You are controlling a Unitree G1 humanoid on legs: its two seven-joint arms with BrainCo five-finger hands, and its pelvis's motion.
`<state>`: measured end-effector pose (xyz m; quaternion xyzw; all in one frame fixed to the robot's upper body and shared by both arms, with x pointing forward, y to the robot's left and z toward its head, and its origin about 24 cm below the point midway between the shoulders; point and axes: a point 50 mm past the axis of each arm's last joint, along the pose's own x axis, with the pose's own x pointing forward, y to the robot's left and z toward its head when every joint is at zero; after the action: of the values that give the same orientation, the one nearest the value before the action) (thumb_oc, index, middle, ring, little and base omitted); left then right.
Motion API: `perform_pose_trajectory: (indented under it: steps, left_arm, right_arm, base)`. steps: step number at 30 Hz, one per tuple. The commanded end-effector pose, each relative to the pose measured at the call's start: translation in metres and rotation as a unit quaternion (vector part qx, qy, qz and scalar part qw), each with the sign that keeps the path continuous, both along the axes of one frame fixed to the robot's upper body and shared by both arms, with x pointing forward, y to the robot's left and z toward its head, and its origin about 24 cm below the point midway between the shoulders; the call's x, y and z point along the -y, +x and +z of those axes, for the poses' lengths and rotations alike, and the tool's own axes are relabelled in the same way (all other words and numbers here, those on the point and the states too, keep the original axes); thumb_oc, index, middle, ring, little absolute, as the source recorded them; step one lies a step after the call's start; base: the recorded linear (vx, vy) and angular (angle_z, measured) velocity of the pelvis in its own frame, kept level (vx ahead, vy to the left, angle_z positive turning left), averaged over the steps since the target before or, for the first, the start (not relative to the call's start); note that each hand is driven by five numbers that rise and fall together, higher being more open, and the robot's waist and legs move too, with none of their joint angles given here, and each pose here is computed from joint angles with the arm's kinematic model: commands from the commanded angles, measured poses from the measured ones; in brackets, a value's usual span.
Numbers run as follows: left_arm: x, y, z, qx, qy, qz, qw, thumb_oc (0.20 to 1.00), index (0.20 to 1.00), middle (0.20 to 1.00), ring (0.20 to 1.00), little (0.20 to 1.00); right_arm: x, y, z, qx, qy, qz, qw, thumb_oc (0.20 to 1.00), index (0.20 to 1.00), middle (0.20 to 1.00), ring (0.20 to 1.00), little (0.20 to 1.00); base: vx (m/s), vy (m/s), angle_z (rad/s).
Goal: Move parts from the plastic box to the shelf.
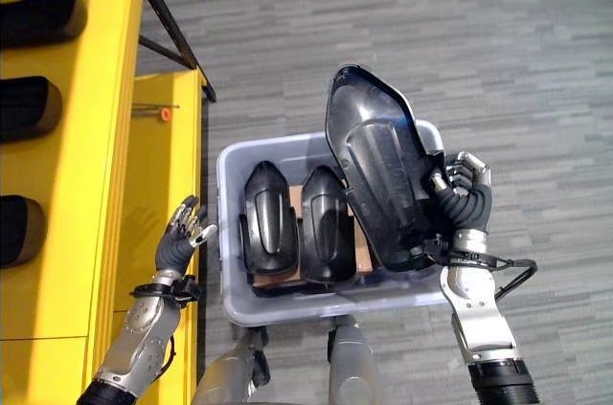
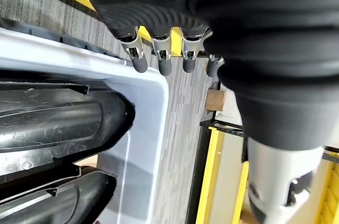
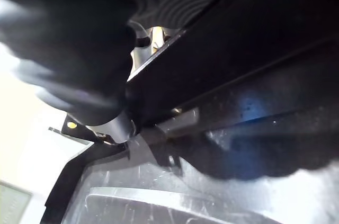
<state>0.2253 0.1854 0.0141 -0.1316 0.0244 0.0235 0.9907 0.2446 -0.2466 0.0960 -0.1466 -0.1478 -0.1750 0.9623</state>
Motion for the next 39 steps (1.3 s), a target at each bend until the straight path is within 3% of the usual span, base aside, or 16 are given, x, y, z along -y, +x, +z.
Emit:
perform_pose_trajectory:
  steps: [1,7,13,28,39]
  left_arm:
    - [-0.006,0.016,0.026,0.061,0.003,-0.007,0.998,1.000,1.000,1.000,1.000,1.000]
    - [-0.021,0.007,0.011,0.024,-0.016,0.040,0.999,1.000,1.000,1.000,1.000,1.000]
    - [-0.022,-0.005,0.004,0.009,-0.039,0.056,0.998,1.000,1.000,1.000,1.000,1.000]
    - [0.013,0.015,0.011,0.021,-0.039,-0.025,0.999,1.000,1.000,1.000,1.000,1.000]
    - [-0.003,0.011,0.012,0.022,-0.018,-0.002,1.000,1.000,1.000,1.000,1.000,1.000]
  right_arm:
    - [-0.008,0.003,0.033,0.075,0.007,0.071,0.995,0.200,0.200,0.200,0.200,0.200]
    - [-0.048,0.015,0.023,0.042,0.074,0.172,0.981,0.200,0.200,0.200,0.200,0.200]
    - [-0.074,0.032,0.042,0.073,0.083,0.226,0.968,0.200,0.200,0.200,0.200,0.200]
    - [-0.026,0.017,0.027,0.066,0.095,0.099,0.988,0.200,0.200,0.200,0.200,0.200]
    - [-0.020,0.018,0.015,0.046,0.115,0.067,0.990,0.200,0.200,0.200,0.200,0.200]
  base:
    - [0.05,0.001,0.17]
    - [0.04,-0.094,0.13]
    - [-0.04,-0.180,0.09]
    - [-0.10,0.043,0.99]
    - [-0.03,0.224,0.35]
